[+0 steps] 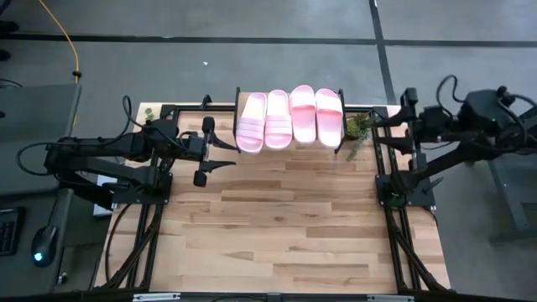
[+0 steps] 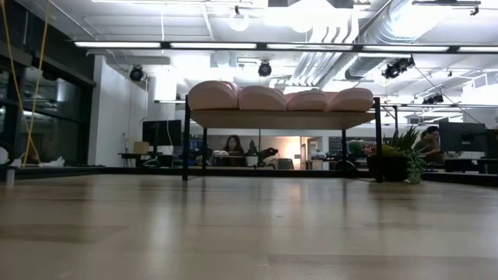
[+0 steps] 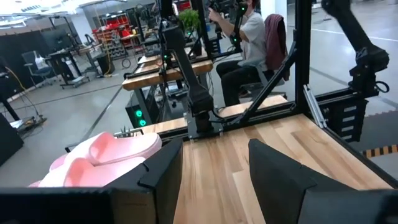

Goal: Pick and place slides into the shelf
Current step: Return to Home Position

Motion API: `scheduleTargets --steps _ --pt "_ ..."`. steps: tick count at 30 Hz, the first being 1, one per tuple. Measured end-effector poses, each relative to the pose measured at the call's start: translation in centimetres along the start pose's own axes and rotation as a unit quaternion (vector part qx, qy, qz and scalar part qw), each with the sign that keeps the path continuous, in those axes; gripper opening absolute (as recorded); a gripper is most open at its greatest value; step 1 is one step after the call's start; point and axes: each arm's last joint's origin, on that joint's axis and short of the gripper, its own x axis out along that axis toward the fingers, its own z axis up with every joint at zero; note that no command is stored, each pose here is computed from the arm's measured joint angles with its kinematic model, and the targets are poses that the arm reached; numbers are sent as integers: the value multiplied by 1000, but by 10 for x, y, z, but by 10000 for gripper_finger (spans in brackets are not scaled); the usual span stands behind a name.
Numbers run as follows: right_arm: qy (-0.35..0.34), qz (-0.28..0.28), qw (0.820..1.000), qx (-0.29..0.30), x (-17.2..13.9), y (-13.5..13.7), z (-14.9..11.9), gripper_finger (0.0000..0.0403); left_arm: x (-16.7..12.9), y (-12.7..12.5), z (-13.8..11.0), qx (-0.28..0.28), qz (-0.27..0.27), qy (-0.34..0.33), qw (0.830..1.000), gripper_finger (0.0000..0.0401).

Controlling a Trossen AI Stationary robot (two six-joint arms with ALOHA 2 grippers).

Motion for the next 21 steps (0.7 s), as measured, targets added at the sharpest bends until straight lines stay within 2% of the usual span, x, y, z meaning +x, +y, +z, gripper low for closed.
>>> scheduleTargets --steps 5,8,11,16,21 --pt "-86 5 996 -3 -1 7 -48 135 -2 0 1 -9 1 -4 1000 166" --pt "-93 4 995 -19 8 15 -83 135 -3 0 2 -23 2 -7 1000 166" --pt "-133 -6 991 -20 15 20 -110 136 -4 0 2 -41 -1 -7 999 166" --pt "-191 -16 981 -25 21 27 -143 136 -10 -2 3 -57 -33 -17 998 166" --pt "-214 -19 976 -22 26 31 -168 136 -18 -6 -9 -56 -34 -16 998 166"
